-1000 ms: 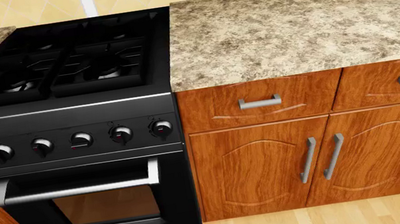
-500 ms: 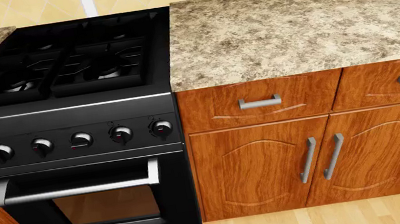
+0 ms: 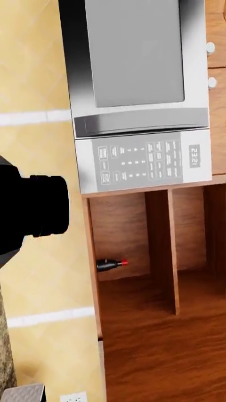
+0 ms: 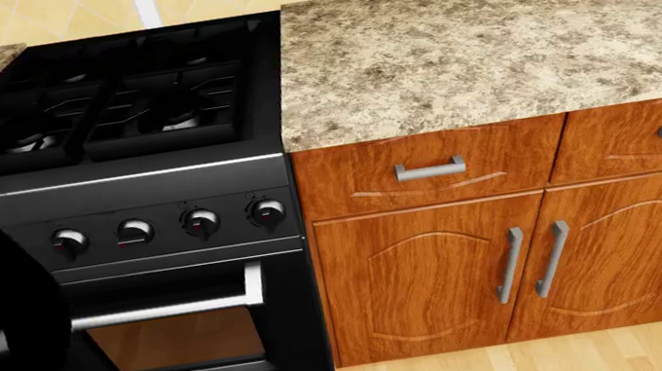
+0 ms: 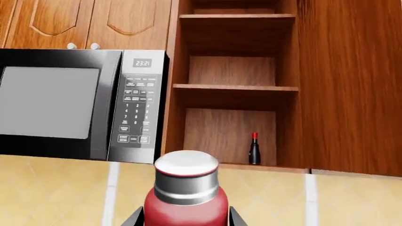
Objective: Pick and place the shaker into the drawer. Then close the cabinet.
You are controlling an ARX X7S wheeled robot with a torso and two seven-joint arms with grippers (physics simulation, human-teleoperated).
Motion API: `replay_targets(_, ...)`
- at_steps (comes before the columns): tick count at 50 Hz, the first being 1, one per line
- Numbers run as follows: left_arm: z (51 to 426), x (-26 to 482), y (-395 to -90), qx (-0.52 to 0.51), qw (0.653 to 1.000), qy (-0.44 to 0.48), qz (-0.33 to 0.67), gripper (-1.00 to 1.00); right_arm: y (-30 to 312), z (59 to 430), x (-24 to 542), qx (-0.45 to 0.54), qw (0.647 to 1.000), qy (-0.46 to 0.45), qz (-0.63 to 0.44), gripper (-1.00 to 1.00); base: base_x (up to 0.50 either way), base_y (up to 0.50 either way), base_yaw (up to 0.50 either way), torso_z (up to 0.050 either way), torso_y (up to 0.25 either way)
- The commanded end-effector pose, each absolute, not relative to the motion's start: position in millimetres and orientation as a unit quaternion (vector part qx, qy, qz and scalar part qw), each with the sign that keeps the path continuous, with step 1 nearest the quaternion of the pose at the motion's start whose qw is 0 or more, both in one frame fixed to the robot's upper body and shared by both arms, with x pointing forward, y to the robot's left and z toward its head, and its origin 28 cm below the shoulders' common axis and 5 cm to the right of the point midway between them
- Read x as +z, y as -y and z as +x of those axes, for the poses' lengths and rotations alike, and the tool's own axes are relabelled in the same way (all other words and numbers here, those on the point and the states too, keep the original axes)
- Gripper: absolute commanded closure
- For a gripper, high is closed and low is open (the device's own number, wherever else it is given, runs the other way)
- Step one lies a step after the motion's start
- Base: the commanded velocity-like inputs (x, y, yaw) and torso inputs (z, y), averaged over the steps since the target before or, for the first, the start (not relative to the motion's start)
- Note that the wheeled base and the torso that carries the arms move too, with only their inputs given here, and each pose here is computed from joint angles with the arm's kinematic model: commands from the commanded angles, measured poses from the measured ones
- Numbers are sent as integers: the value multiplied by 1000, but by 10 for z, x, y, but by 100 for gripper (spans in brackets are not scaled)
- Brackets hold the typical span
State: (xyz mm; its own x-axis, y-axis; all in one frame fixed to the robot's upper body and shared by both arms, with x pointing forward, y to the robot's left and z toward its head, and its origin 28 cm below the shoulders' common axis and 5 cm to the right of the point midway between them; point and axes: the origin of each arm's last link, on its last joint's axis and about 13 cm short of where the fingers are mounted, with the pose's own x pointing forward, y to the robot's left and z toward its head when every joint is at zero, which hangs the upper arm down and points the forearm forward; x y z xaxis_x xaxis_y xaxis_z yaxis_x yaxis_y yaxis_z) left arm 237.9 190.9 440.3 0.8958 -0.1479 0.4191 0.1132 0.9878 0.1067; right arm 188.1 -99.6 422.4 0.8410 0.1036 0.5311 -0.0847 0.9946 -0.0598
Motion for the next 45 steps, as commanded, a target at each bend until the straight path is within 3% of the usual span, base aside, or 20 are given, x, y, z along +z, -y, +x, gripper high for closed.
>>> replay_targets(1,2300,3959,-1979,-46,978,199,35,100,1051,1810,3884,51,965,257,-27,100,0,0,0,0,0)
replay_targets(18,2457,3211,-1939,-29,984,170,49,100,1016,1891,3295,71,974,215,-14,100,0,0,0,0,0)
replay_targets(45,2440,2609,-2049,4,987,149,62,100,1048,1955,2806,44,977,208,-13,100,0,0,0,0,0)
